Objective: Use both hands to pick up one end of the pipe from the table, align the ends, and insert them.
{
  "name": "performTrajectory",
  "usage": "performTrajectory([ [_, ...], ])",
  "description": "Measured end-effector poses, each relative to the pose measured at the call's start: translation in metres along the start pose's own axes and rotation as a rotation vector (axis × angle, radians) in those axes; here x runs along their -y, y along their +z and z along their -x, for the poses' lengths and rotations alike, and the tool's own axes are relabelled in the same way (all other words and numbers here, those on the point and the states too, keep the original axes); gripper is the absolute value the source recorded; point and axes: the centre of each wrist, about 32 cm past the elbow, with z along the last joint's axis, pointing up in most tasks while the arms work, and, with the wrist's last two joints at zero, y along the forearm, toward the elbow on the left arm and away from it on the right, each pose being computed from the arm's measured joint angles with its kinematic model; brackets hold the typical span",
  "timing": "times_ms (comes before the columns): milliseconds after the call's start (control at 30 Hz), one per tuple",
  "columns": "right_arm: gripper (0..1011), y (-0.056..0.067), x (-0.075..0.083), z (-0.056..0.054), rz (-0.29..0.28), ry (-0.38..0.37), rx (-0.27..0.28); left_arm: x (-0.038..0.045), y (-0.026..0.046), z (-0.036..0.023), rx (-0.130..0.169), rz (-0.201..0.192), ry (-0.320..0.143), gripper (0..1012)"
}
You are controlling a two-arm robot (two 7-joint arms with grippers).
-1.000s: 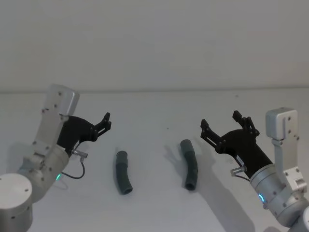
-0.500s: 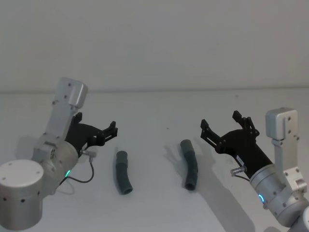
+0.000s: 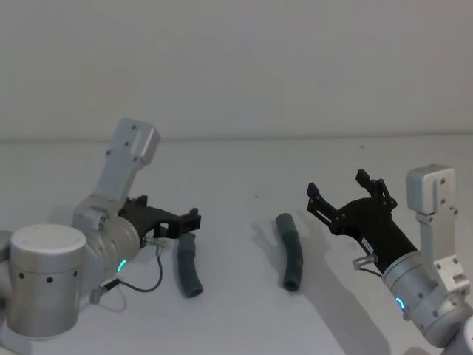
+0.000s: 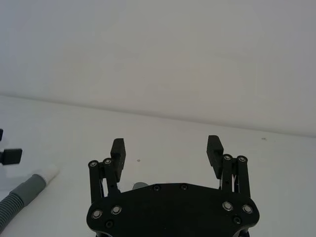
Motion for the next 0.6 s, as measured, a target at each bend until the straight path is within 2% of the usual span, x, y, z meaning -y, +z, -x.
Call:
performTrajectory([
  [133, 1001, 0.0, 0.0, 0.0, 0.0, 0.0, 0.0, -0.0025, 0.0044, 0.0058, 0.0, -0.04, -0.023, 1001],
  [300, 1001, 0.0, 0.0, 0.0, 0.0, 0.0, 0.0, -0.0038, 0.0064, 0.0105, 0.002, -0.078, -0.037, 1001],
  [600, 1001, 0.0, 0.0, 0.0, 0.0, 0.0, 0.0, -0.0039, 0.0068, 0.0159, 0.011, -0.131, -0.03, 1001],
])
